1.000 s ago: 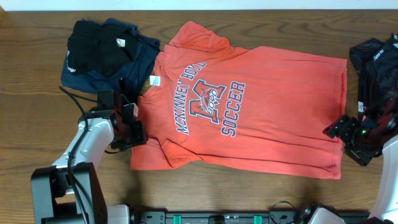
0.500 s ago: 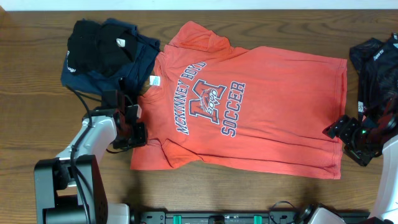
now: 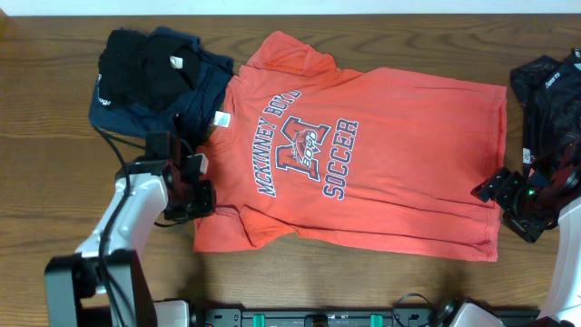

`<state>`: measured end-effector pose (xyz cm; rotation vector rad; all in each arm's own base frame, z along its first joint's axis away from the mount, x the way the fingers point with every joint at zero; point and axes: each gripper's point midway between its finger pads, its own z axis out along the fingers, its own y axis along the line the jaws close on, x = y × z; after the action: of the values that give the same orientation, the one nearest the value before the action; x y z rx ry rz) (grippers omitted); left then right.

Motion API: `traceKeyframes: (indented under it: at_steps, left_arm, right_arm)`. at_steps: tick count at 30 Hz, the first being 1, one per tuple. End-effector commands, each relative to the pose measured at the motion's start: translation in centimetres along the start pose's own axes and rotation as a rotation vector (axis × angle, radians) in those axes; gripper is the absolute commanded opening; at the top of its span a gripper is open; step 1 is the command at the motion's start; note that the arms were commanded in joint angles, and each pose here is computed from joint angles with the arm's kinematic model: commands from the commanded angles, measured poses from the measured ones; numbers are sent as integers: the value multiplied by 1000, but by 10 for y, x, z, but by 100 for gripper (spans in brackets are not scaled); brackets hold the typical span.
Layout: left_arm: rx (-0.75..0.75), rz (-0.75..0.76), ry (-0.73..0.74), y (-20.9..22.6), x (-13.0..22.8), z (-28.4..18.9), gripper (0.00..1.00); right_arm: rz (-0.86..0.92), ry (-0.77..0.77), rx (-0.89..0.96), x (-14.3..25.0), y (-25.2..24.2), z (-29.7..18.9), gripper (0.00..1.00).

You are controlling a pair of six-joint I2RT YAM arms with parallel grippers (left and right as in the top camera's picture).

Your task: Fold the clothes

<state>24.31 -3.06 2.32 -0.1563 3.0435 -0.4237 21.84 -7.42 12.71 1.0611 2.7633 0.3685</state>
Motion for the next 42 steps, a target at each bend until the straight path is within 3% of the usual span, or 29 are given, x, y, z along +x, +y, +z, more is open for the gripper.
traceKeyframes:
  at_steps: [1, 3, 12, 18, 25, 26, 28, 29, 39, 42]
  left_arm:
    - [-29, 14, -29, 1, -7, -10, 13]
    - [-29, 12, -22, 1, -5, -10, 6]
    - [1, 23, -88, -13, -20, -39, 6]
    - [11, 74, -283, -30, -55, -95, 6]
    - [12, 80, -302, -32, -54, -103, 6]
    - [12, 79, -300, -32, -53, -103, 6]
    - [12, 78, -294, -32, -52, -102, 6]
    - [12, 77, -292, -32, -52, -102, 6]
    - [11, 77, -292, -32, -52, -102, 6]
    - [11, 77, -292, -32, -51, -102, 6]
  right_arm:
    - [-14, 8, -1, 3, 3, 2, 83]
    - [-14, 8, -1, 2, 3, 2, 83]
    - [-17, -13, 10, -3, 1, 2, 84]
    - [79, -36, 155, -9, -25, 7, 90]
    - [218, 38, 367, 9, -75, 35, 91]
    - [236, 55, 361, 13, -77, 41, 87]
    - [269, 92, 322, 21, -80, 55, 68]
    - [282, 105, 306, 23, -80, 60, 64]
    - [344, 155, 307, 44, -96, 87, 57]
    - [344, 160, 309, 46, -97, 88, 41]
